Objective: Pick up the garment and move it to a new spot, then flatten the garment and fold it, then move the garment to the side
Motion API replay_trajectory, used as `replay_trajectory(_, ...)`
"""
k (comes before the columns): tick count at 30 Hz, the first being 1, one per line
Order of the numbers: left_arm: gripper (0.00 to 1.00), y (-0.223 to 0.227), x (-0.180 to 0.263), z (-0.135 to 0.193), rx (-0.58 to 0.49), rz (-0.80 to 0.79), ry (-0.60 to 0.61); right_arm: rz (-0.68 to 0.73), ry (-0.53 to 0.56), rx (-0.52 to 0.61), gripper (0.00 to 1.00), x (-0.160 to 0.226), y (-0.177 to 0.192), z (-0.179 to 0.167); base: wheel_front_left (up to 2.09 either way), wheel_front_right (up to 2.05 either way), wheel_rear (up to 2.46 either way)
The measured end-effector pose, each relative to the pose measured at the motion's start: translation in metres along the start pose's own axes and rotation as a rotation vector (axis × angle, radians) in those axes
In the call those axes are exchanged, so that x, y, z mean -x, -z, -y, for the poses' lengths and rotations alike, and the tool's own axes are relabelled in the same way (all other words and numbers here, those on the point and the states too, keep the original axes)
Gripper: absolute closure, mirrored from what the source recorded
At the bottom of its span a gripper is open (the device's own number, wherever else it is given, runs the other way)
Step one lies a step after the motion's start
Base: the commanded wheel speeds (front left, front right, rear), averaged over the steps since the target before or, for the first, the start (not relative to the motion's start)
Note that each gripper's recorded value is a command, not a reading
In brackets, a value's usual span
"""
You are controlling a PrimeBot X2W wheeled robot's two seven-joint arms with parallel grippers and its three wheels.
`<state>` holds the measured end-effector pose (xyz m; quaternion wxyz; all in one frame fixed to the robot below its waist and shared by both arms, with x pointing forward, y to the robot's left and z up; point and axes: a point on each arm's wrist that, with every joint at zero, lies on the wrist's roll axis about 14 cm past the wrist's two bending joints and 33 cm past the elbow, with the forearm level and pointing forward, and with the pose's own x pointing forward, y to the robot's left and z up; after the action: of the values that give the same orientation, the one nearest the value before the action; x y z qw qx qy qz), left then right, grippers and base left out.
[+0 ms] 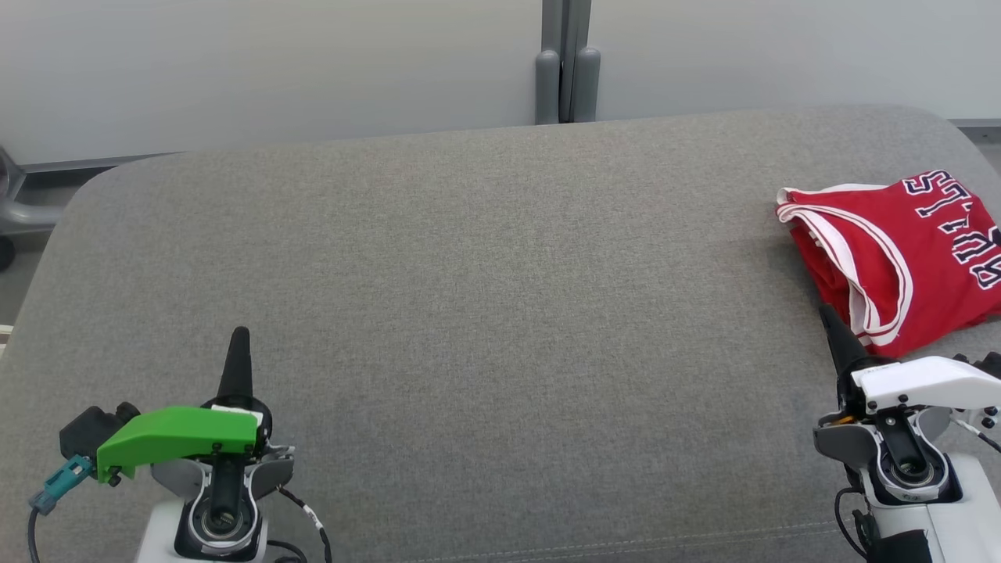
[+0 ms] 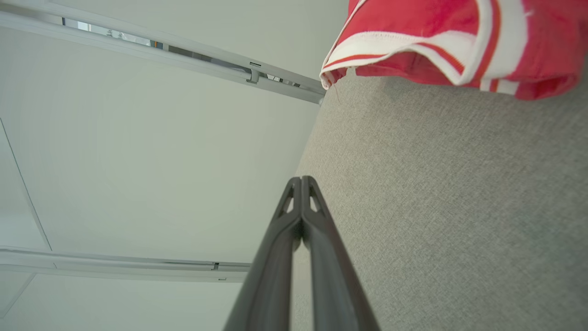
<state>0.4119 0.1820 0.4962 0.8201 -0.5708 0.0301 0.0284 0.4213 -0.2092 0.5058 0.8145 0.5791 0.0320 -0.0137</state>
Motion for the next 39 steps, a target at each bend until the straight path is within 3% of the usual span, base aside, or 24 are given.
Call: replay_trajectory(39, 1.00, -0.004, -0.018, 0.017, 0.336, 0.018, 0.052, 0.001, -0.044, -0.323, 1.00, -0.015, -0.012, -0.010, 0.00, 0.00, 0.00)
